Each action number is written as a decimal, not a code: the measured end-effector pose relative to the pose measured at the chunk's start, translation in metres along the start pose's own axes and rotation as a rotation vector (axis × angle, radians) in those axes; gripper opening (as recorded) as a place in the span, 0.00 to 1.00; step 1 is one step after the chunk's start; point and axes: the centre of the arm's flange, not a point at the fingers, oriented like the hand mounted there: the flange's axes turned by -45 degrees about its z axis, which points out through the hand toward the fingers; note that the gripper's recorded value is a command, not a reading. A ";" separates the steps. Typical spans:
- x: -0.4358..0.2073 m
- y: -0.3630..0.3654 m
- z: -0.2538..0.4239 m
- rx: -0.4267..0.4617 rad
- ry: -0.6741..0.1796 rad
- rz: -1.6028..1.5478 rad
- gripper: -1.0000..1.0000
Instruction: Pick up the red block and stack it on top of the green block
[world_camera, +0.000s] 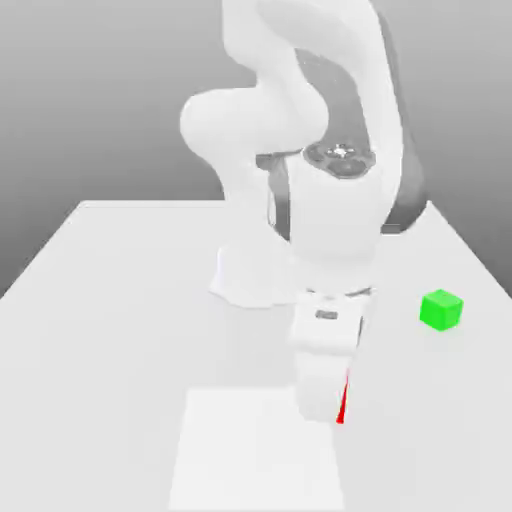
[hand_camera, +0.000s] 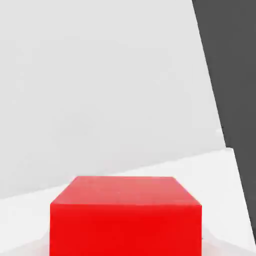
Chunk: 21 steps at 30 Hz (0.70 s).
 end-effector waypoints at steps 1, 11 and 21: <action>0.022 -0.020 -0.002 0.004 0.003 -0.021 0.00; 0.125 -0.236 -0.013 0.000 -0.023 -0.152 0.00; 0.125 -0.282 0.051 -0.018 -0.035 -0.183 1.00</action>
